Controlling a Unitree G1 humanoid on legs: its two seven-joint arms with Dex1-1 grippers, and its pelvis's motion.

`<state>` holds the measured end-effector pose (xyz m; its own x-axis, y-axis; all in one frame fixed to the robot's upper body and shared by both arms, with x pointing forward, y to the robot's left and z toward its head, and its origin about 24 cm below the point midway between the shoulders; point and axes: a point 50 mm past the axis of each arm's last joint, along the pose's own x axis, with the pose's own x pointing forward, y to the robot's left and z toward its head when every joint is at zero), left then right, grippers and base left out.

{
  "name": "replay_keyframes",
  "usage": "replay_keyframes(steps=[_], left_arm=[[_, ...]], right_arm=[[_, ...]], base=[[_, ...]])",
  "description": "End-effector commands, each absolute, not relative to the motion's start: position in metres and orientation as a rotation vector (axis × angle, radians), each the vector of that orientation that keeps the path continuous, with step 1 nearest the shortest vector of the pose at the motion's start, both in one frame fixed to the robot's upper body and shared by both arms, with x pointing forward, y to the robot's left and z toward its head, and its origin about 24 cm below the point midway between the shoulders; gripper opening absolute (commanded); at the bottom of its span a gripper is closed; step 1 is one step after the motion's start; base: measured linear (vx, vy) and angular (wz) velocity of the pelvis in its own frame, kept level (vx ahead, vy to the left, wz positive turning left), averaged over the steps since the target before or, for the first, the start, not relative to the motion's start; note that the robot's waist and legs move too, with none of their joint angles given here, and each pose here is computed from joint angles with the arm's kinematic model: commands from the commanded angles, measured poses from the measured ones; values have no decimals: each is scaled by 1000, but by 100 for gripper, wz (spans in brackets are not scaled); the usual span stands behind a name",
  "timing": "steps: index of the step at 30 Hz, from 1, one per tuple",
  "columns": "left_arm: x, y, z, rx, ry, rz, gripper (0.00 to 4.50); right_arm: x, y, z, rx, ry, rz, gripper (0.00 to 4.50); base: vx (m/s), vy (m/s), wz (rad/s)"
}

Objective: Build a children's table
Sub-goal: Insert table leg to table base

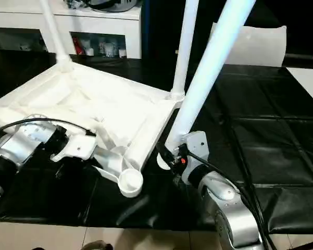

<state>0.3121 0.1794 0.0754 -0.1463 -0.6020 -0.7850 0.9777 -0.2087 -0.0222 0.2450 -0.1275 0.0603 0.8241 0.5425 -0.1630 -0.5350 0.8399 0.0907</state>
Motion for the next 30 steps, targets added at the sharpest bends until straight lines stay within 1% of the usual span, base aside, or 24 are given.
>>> replay_keyframes(steps=[1, 4, 5, 6, 7, 10, 11, 14, 17, 19, 22, 26, 29, 30], left_arm=[[308, 192, 62, 711, 715, -1553, 1], [309, 192, 57, 664, 716, -1468, 0], [310, 190, 54, 610, 703, -1389, 0], [309, 188, 52, 579, 692, -1354, 0], [309, 187, 52, 573, 691, -1349, 0], [302, 184, 46, 506, 696, -1255, 0], [302, 181, 43, 477, 694, -1183, 0], [302, 179, 41, 448, 682, -1117, 0], [300, 172, 43, 473, 606, -1114, 0], [293, 166, 46, 536, 524, -1187, 0], [289, 164, 47, 597, 461, -1232, 0], [281, 164, 44, 643, 460, -1271, 0], [282, 165, 43, 639, 463, -1259, 0], [283, 163, 45, 629, 438, -1252, 0]], right_arm=[[246, -128, 67, 27, 149, 575, 190], [247, -128, 67, 26, 149, 573, 190], [247, -128, 67, 25, 149, 571, 190], [248, -128, 67, 24, 149, 571, 190], [248, -128, 67, 24, 149, 570, 190], [250, -126, 67, 25, 148, 572, 190], [251, -125, 66, 25, 148, 574, 190], [252, -124, 67, 29, 148, 575, 190], [254, -123, 67, 43, 145, 575, 190], [255, -123, 68, 58, 143, 575, 190], [257, -122, 70, 71, 142, 579, 190], [261, -119, 73, 79, 137, 600, 190], [265, -116, 79, 87, 106, 604, 190], [266, -113, 83, 110, 90, 622, 190]], base=[[0, 0, 0], [0, 0, 0], [0, 0, 0], [0, 0, 0], [0, 0, 0], [0, 0, 0], [0, 0, 0], [0, 0, 0], [0, 0, 0], [0, 0, 0], [0, 0, 0], [0, 0, 0], [0, 0, 0], [0, 0, 0]])
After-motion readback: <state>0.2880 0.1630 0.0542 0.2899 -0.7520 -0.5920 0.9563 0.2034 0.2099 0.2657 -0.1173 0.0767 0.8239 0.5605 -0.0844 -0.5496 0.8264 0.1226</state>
